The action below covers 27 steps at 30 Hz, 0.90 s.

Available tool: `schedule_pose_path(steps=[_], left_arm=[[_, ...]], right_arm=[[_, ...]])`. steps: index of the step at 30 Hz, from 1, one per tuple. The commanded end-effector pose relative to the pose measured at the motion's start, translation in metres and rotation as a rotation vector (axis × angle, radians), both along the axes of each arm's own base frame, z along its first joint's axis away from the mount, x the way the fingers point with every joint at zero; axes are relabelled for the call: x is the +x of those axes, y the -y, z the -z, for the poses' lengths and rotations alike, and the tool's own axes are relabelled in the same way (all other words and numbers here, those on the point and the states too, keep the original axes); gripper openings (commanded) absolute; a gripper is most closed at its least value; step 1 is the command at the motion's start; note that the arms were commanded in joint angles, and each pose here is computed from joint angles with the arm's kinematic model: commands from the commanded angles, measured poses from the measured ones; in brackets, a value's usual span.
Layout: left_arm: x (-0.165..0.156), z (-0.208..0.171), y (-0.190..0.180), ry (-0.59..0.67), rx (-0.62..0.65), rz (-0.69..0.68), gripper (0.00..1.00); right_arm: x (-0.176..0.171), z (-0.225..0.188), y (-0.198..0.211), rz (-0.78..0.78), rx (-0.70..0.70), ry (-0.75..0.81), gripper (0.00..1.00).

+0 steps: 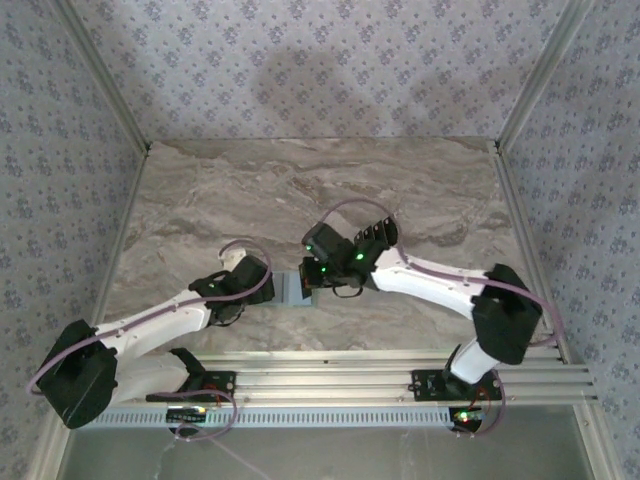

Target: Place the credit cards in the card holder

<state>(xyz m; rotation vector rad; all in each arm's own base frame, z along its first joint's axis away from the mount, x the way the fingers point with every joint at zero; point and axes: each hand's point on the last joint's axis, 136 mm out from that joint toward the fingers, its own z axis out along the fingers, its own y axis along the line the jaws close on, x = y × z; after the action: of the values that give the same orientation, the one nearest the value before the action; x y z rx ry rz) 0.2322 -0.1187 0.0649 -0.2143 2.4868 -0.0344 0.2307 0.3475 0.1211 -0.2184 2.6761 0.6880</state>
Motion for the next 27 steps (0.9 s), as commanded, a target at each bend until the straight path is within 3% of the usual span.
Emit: schedule_pose_path(steps=[1,11,27], left_arm=[[0.000,-0.003,-0.010,0.011,0.022,-0.041,1.00],[0.001,-0.001,-0.009,0.018,0.006,-0.049,1.00],[0.001,0.000,-0.008,0.020,-0.003,-0.051,1.00]], right_arm=[[0.012,0.000,-0.021,0.070,0.044,0.024,0.00],[0.016,0.021,-0.047,0.102,0.032,0.004,0.00],[0.007,0.066,-0.034,0.146,-0.117,-0.044,0.00]])
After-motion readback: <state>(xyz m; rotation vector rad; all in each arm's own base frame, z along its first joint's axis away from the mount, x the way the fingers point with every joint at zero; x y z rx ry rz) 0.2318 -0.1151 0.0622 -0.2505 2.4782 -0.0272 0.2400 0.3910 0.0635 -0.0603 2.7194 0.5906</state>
